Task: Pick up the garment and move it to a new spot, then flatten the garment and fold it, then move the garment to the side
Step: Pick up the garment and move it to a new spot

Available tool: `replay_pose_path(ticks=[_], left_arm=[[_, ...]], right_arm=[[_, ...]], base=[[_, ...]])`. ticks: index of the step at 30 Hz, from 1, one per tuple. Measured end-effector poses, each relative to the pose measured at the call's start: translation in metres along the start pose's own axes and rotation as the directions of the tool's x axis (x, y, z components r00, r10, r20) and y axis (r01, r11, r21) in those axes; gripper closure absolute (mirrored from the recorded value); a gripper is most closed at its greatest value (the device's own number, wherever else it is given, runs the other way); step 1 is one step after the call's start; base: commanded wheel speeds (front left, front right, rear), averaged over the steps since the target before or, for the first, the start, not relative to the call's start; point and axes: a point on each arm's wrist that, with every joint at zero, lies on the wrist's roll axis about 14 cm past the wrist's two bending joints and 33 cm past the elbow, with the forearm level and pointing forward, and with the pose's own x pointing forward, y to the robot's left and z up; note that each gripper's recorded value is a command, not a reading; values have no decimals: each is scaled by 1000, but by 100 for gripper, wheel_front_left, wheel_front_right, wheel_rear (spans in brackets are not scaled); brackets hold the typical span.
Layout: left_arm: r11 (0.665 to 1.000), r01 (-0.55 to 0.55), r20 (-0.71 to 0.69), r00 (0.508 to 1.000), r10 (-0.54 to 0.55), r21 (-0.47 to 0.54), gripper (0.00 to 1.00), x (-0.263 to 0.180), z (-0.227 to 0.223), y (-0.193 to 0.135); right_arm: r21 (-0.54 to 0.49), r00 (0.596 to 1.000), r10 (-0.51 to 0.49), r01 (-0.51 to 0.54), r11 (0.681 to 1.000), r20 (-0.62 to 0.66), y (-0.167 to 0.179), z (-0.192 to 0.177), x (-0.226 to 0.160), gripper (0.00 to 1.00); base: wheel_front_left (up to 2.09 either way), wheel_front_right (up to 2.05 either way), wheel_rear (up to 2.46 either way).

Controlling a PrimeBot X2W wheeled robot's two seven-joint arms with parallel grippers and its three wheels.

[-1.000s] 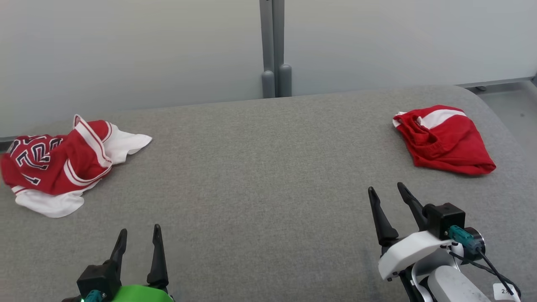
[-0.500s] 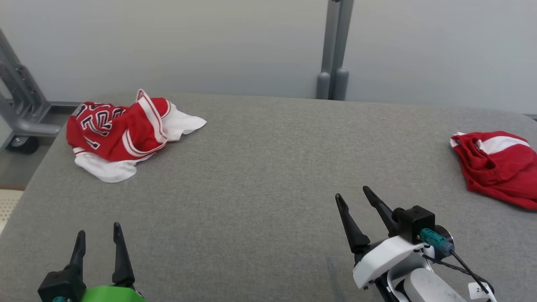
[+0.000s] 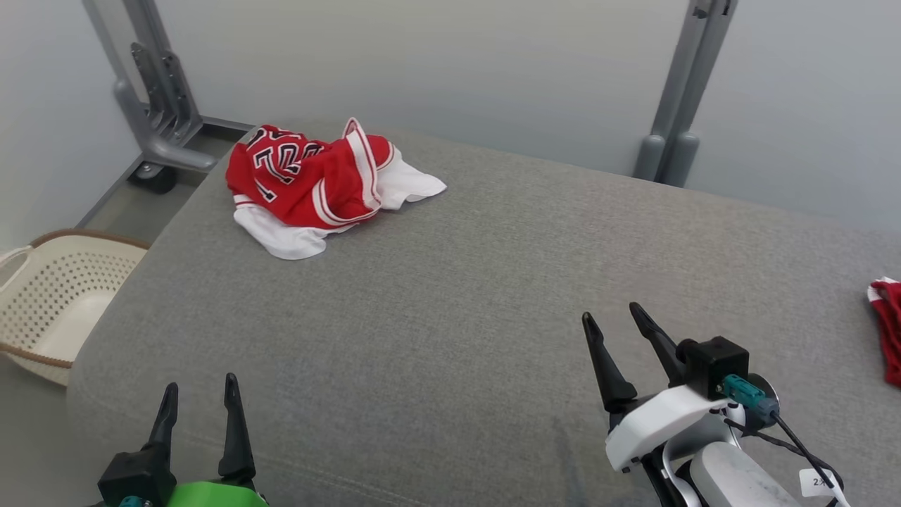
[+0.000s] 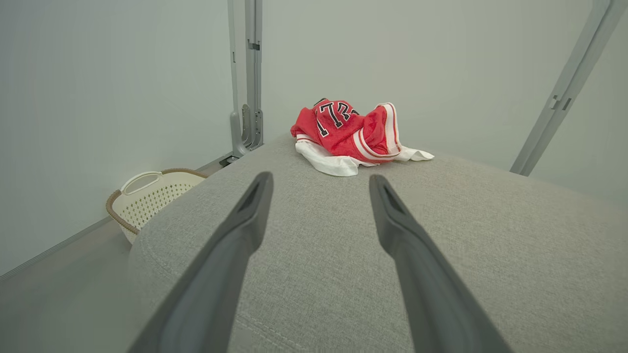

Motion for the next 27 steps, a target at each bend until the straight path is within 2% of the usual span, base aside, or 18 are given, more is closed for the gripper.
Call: replay_pose_path(ticks=[6,13,19,27], left_arm=[[999,-49,-3,999,49,1,0,-8,1,15],[999,-40,-11,999,40,13,0,-7,0,11],[998,43,20,999,-44,40,0,24,18,-16],[993,89,83,992,-95,78,0,76,53,-39]], right_arm=[[2,999,43,-43,999,-13,12,-4,8,0],[-4,999,43,-43,999,-17,12,-6,11,0],[-41,998,54,-55,998,-21,5,-7,18,0],[-69,998,61,-60,996,11,-6,7,37,0]], base=[[0,0,0],[0,0,0],[0,0,0],[0,0,0]])
